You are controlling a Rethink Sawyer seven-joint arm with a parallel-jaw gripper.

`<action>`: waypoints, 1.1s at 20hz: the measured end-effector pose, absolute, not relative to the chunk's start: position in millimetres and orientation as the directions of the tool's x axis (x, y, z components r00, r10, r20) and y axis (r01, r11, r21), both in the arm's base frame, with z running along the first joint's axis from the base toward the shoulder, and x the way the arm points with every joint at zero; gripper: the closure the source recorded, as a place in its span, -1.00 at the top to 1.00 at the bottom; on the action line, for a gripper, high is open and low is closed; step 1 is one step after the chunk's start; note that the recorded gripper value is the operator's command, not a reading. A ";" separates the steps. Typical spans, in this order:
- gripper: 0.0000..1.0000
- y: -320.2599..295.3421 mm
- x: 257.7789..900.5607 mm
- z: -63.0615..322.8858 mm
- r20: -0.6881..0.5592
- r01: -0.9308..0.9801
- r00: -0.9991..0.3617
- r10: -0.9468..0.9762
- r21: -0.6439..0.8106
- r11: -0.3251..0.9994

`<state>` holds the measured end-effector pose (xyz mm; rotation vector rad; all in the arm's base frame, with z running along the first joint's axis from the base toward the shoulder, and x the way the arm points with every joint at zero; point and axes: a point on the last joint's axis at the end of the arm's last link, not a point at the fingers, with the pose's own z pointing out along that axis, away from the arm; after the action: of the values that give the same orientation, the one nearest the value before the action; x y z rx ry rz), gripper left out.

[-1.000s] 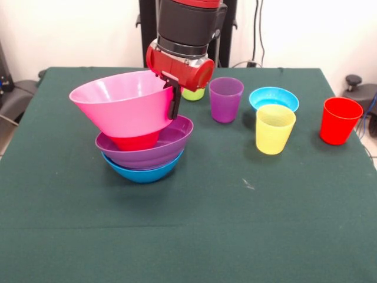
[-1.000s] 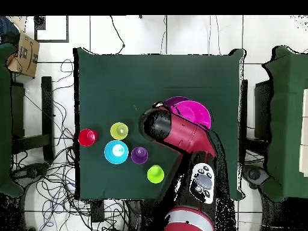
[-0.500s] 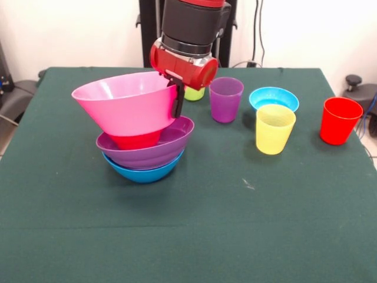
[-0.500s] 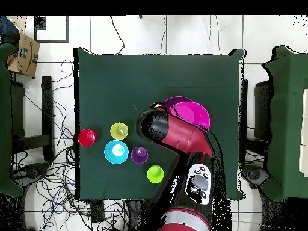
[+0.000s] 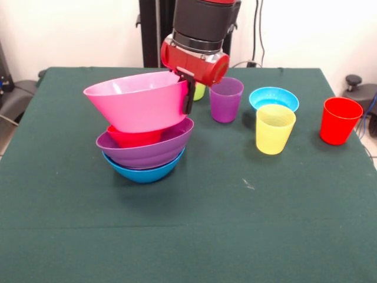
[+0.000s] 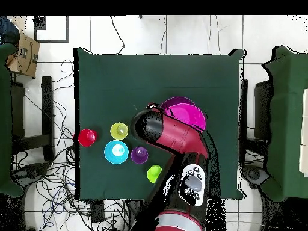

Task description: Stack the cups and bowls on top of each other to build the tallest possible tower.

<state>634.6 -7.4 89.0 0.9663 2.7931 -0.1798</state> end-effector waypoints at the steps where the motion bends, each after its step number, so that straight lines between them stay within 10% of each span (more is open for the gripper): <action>1: -1.00 -4.8 633.4 90.0 -0.198 0.620 -0.776 0.600 -0.057 0.783; 22: -1.00 -44.2 634.0 56.1 -0.096 0.681 -0.730 0.676 -0.030 0.731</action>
<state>634.0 -44.2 56.1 1.1192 2.8498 -0.0971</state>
